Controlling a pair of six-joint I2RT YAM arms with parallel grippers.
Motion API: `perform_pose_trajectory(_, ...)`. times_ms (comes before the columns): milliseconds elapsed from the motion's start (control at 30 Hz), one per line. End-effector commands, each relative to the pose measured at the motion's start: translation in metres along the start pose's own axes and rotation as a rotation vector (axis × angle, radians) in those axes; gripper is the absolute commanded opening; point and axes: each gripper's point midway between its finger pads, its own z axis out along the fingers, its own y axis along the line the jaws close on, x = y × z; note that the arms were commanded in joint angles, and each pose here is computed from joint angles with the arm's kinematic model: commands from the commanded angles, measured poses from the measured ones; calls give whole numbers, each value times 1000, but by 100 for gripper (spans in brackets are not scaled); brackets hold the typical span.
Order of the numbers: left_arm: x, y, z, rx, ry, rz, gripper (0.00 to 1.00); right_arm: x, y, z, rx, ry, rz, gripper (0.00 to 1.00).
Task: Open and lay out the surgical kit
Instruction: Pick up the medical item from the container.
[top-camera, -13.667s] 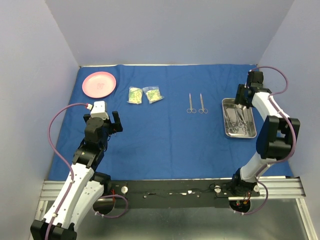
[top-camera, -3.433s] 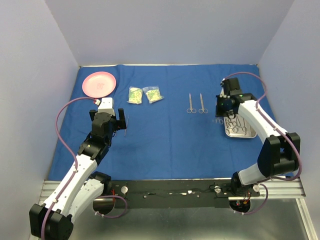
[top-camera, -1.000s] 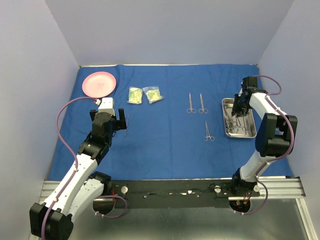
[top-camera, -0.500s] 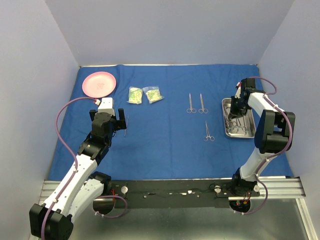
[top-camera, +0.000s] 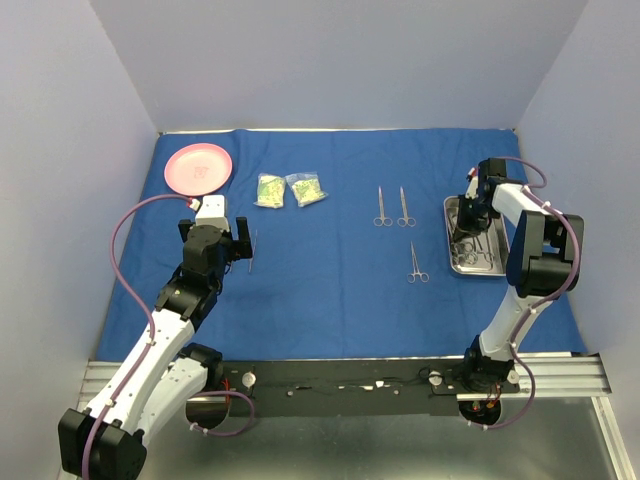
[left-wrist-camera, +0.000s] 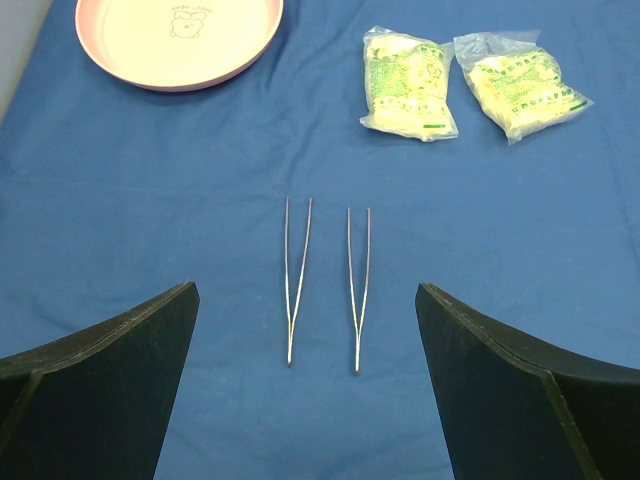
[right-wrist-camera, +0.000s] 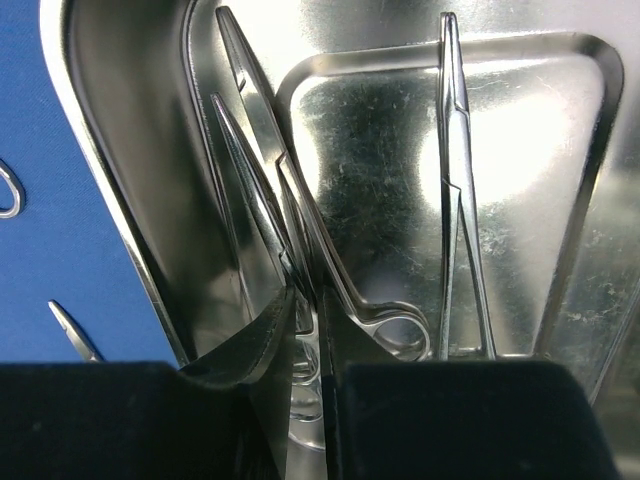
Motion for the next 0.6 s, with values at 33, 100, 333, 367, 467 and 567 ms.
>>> perform_pose_trajectory(33,-8,-3,-2,16,-36,-5,99,0,-12,10,54,12,-6,18)
perform_pose_trajectory(100,-8,-3,-2,16,-36,-5,99,0,-13,9,60,6,-5,14)
perform_pose_trajectory(333,-7,-3,-1,17,-31,-3,99,-14,-18,-21,111,-80,-2,4)
perform_pose_trajectory(367,-7,-3,-1,15,-31,-2,99,-19,-16,-29,109,-105,6,2)
perform_pose_trajectory(467,-7,-3,-1,15,-30,-1,99,-22,-13,-40,105,-134,35,2)
perform_pose_trajectory(567,-7,-3,0,14,-30,0,99,-23,-10,-51,102,-158,52,2)
